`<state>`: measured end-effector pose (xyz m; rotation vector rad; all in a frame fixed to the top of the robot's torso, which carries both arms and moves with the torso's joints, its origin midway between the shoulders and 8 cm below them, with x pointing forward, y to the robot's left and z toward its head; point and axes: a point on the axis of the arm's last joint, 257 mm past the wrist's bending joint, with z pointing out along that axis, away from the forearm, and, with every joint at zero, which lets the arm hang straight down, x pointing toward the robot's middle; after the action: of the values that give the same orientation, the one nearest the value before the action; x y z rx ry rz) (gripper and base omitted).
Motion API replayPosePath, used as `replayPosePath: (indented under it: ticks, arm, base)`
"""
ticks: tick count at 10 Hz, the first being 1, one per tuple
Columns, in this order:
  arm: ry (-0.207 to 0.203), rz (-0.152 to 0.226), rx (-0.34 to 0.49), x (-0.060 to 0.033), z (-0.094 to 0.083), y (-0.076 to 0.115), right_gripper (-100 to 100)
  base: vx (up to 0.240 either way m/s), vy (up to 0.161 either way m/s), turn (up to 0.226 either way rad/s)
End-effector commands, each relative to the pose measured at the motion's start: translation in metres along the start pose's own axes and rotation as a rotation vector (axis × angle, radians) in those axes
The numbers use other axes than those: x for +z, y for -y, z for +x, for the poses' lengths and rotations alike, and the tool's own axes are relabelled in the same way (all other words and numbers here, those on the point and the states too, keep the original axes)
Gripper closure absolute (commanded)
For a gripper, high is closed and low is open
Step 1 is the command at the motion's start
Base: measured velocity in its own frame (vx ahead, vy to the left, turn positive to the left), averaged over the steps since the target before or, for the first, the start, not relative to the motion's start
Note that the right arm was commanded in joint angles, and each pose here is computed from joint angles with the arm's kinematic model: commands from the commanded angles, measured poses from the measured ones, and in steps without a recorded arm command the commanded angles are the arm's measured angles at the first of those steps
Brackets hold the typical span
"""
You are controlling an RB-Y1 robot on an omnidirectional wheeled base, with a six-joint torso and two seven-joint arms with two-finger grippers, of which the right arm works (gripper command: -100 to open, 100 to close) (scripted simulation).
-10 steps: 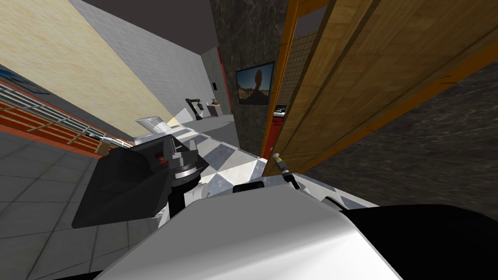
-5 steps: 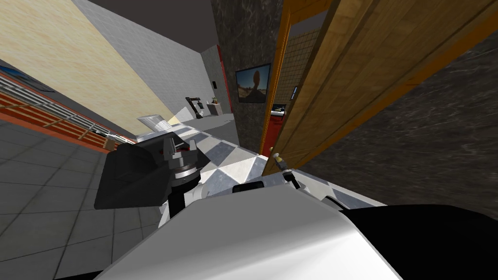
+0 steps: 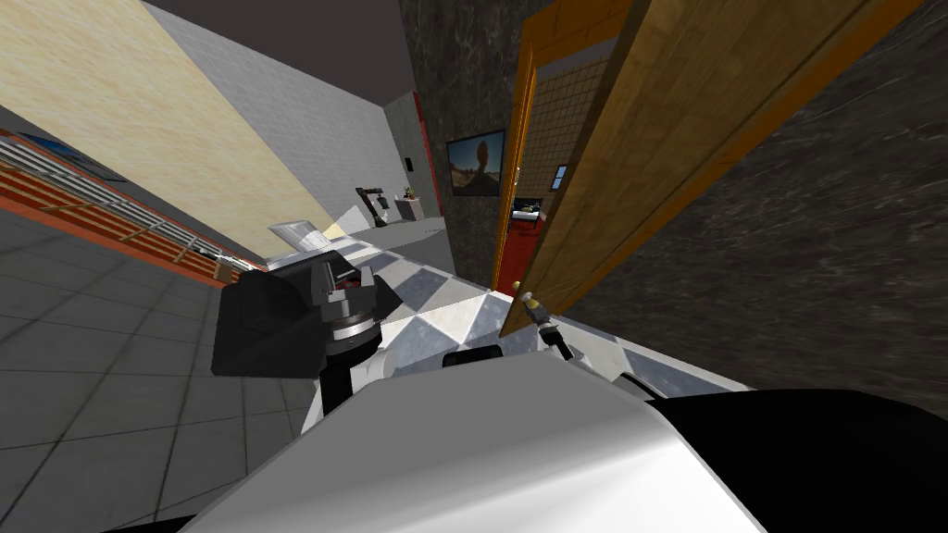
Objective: Pull the door open
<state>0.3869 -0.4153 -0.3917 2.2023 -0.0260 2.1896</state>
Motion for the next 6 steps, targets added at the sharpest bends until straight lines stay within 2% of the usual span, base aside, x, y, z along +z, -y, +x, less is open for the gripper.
replayPosePath:
  ticks: [1, 6]
  arm:
    - [0.006, 0.014, 0.012, -0.0016, -0.0046, 0.0126, 100]
    - [0.006, 0.013, 0.012, -0.0013, -0.0046, 0.0121, 100]
  base:
    - [-0.168, 0.000, 0.021]
    - [-0.148, -0.009, 0.001]
